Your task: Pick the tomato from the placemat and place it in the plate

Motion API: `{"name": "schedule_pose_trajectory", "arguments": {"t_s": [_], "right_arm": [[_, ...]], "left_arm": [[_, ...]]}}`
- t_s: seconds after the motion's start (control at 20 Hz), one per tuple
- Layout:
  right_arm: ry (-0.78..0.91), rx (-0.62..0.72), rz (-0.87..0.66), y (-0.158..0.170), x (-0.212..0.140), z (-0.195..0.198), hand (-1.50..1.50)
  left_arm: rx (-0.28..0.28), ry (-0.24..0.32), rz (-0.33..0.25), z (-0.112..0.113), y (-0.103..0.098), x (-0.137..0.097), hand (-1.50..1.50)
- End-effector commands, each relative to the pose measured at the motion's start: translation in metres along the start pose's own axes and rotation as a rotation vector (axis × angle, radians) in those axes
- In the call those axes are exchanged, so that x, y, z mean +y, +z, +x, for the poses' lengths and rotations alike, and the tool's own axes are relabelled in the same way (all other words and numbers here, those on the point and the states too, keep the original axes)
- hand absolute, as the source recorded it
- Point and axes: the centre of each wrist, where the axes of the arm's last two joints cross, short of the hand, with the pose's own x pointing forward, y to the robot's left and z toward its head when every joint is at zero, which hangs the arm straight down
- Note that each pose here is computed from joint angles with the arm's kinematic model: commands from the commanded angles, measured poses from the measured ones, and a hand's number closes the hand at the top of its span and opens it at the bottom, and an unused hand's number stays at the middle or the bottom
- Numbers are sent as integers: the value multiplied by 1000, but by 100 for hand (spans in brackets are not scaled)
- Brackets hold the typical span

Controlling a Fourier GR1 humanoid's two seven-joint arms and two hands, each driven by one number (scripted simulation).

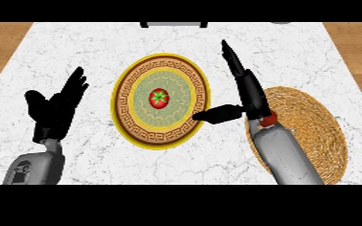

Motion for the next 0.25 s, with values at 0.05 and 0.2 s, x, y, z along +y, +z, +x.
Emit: {"name": "schedule_pose_trajectory", "arguments": {"t_s": [0.05, 0.2], "right_arm": [[40, 43, -12, -8, -21, -8, -150], [52, 60, 9, 0, -28, -15, -150]], "left_arm": [[8, -22, -8, 2, 10, -1, 0], [-3, -3, 2, -1, -1, 3, 0]]}}
